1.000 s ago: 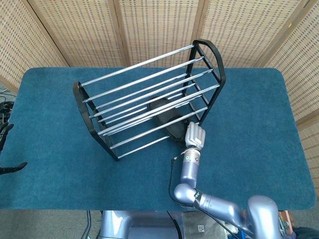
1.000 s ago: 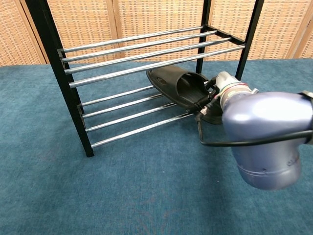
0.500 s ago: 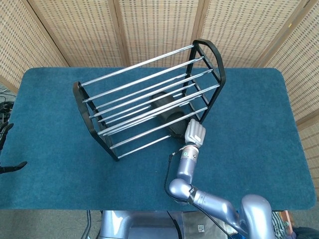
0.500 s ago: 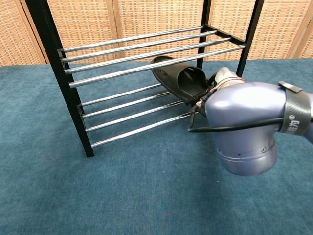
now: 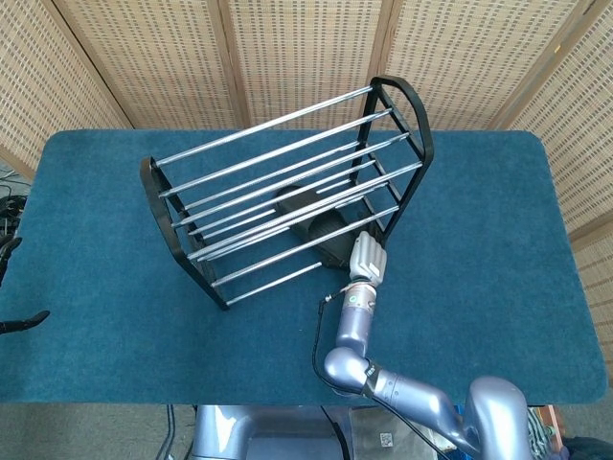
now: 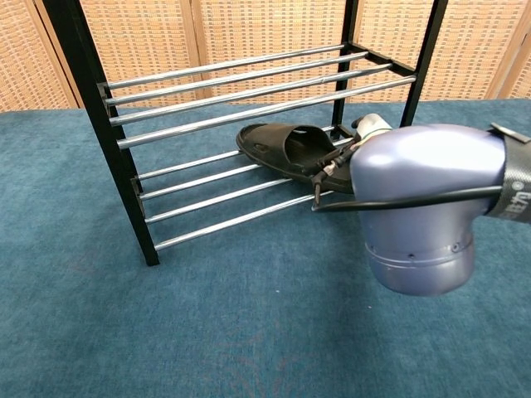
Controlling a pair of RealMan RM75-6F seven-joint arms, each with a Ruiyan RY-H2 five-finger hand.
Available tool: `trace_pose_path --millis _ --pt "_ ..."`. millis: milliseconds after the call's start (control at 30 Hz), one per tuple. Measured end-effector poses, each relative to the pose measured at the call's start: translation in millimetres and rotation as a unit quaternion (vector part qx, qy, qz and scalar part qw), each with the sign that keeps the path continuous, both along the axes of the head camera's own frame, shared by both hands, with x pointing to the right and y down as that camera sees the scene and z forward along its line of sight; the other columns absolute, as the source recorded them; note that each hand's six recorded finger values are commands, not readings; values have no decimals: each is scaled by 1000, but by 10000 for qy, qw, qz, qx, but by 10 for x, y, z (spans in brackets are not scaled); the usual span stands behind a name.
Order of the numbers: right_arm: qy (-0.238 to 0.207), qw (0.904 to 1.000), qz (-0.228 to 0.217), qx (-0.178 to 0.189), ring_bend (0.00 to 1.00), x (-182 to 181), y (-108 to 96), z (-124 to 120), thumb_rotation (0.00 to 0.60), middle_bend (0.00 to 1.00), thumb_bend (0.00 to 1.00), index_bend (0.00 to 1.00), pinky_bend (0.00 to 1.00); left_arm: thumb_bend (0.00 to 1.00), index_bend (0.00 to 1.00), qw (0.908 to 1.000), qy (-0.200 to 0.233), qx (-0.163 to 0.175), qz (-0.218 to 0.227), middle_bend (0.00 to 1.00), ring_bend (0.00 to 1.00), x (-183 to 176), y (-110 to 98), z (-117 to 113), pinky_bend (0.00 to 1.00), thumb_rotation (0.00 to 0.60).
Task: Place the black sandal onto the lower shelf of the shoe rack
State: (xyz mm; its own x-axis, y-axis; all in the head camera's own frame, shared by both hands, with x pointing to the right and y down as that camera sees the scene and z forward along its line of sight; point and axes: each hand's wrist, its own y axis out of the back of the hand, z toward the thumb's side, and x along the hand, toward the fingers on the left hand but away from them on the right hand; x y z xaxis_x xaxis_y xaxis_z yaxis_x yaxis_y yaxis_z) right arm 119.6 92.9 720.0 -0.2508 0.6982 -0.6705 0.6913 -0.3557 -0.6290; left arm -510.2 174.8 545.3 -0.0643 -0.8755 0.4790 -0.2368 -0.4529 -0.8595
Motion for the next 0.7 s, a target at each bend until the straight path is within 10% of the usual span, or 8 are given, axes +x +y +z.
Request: trace_pose_path --millis 300,700 --pt "-77 9997 -244 -3 0 16 113 -72 600 0 0 0 0 125 0 10000 21 16 19 0 0 0 6 -11 0 600" --pt "-478 9820 -1768 455 0 506 435 -212 600 0 0 0 0 124 0 10000 -11 56 80 0 0 39 46 -32 0 600"
